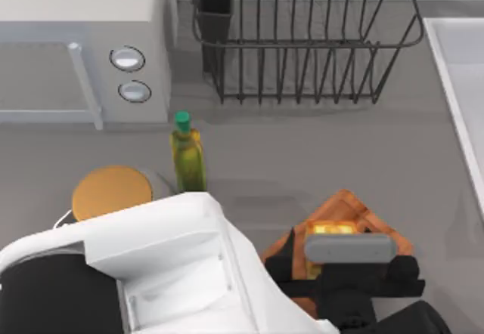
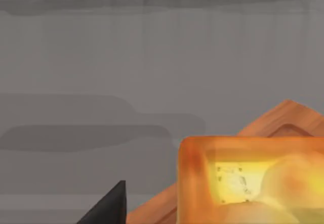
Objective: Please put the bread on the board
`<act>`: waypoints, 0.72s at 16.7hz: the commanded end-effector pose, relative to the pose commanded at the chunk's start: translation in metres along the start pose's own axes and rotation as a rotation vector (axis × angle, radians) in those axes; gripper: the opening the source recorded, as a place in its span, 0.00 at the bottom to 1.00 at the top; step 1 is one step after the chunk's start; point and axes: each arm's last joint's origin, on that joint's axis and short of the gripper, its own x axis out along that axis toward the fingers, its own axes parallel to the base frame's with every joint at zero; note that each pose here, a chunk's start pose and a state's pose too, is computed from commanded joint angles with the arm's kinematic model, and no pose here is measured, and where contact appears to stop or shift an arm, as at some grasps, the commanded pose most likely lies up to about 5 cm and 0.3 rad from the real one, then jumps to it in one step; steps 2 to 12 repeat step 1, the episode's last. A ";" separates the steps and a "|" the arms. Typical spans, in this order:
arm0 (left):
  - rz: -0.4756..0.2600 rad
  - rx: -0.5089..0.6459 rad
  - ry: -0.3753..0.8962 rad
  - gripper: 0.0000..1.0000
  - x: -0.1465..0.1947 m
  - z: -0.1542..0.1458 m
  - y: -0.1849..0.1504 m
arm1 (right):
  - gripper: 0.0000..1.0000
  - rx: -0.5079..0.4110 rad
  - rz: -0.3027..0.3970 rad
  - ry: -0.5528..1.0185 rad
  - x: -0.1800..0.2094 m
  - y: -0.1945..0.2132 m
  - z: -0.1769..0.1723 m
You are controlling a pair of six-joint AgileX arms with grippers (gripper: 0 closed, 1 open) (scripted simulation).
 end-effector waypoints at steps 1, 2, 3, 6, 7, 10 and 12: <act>0.000 0.000 0.000 1.00 0.000 0.000 0.000 | 1.00 0.000 0.000 0.000 0.000 0.000 0.000; 0.000 0.000 0.000 1.00 0.000 0.000 0.000 | 1.00 0.000 0.000 0.000 0.000 0.000 0.000; 0.000 0.000 0.000 1.00 0.000 0.000 0.000 | 1.00 0.000 0.000 0.000 0.000 0.000 0.000; 0.000 0.000 0.000 1.00 0.000 0.000 0.000 | 1.00 0.000 0.000 0.000 0.000 0.000 0.000; 0.000 0.000 0.000 1.00 0.000 0.000 0.000 | 1.00 0.000 0.000 0.000 0.000 0.000 0.000; 0.000 0.000 0.000 1.00 0.000 0.000 0.000 | 1.00 0.000 0.000 0.000 0.000 0.000 0.000; 0.000 0.000 0.000 1.00 0.000 0.000 0.000 | 1.00 0.000 0.000 0.000 0.000 0.000 0.000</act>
